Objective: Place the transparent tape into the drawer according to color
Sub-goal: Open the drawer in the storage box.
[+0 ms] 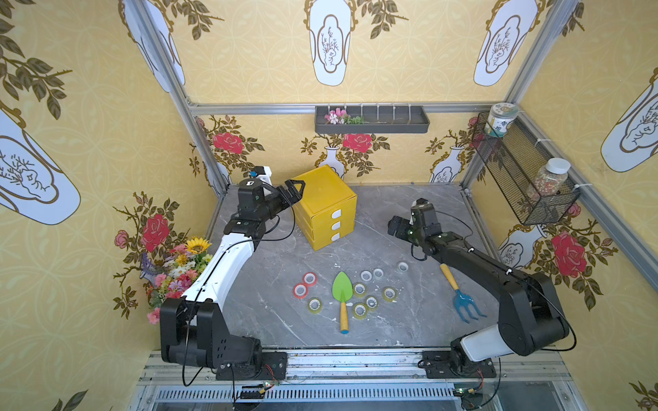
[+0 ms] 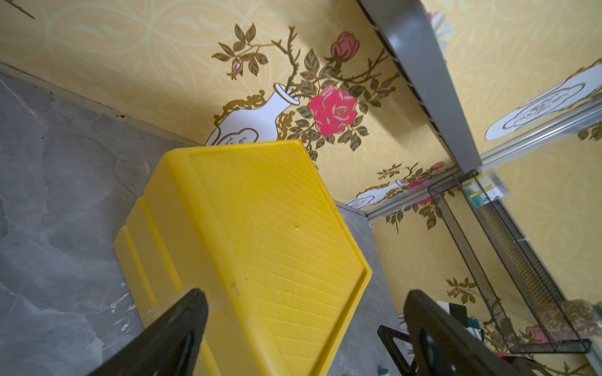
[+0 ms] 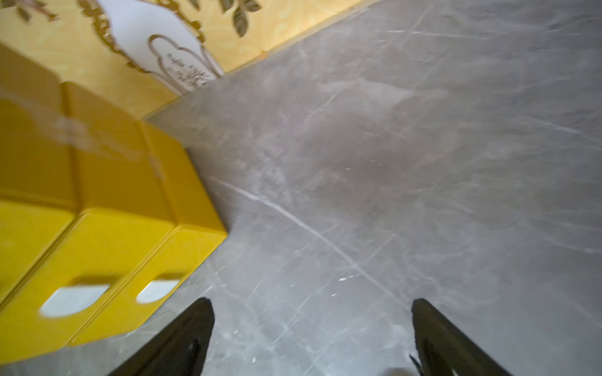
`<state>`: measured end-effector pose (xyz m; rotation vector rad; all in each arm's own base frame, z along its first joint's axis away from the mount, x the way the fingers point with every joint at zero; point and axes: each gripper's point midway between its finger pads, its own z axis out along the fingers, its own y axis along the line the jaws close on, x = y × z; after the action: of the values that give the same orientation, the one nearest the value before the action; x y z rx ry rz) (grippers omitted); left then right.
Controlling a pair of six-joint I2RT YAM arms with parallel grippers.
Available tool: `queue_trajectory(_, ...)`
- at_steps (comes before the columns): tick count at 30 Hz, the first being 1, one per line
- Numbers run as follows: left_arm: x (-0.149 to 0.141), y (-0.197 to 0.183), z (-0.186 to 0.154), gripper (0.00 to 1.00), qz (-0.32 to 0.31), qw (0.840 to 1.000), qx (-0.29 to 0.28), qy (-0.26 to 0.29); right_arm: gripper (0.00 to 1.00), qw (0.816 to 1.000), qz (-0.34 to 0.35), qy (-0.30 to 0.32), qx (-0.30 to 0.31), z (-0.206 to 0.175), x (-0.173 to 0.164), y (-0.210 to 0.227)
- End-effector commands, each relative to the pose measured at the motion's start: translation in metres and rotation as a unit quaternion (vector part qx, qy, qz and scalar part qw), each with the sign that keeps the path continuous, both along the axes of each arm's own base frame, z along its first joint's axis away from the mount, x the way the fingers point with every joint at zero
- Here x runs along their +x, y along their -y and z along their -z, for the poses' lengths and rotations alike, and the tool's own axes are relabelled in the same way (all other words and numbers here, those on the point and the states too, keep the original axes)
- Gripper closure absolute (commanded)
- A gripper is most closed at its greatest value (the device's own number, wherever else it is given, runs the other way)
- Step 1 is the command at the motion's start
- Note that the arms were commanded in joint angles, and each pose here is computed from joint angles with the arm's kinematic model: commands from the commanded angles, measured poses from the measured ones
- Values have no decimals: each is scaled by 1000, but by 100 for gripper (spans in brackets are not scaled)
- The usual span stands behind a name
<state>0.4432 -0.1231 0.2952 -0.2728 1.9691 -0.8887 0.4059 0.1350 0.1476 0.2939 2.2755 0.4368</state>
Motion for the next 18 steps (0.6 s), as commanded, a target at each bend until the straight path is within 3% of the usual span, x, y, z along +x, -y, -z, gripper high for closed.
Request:
queue_trajectory(1, -9, 8, 27, 0, 41, 998, 31, -49, 3, 995, -14, 44, 87, -24, 11, -32)
queue_trajectory(5, -9, -3, 40, 1, 15, 995, 64, -78, 0, 979, -33, 95, 177, -47, 7, -78)
queue_trajectory(12, -12, -11, 73, 6, -5, 990, 92, -105, 12, 937, -36, 138, 319, -67, 5, -142)
queue_trajectory(18, -12, -10, 92, 11, -9, 989, 92, -115, 19, 910, -37, 143, 387, -63, 13, -179)
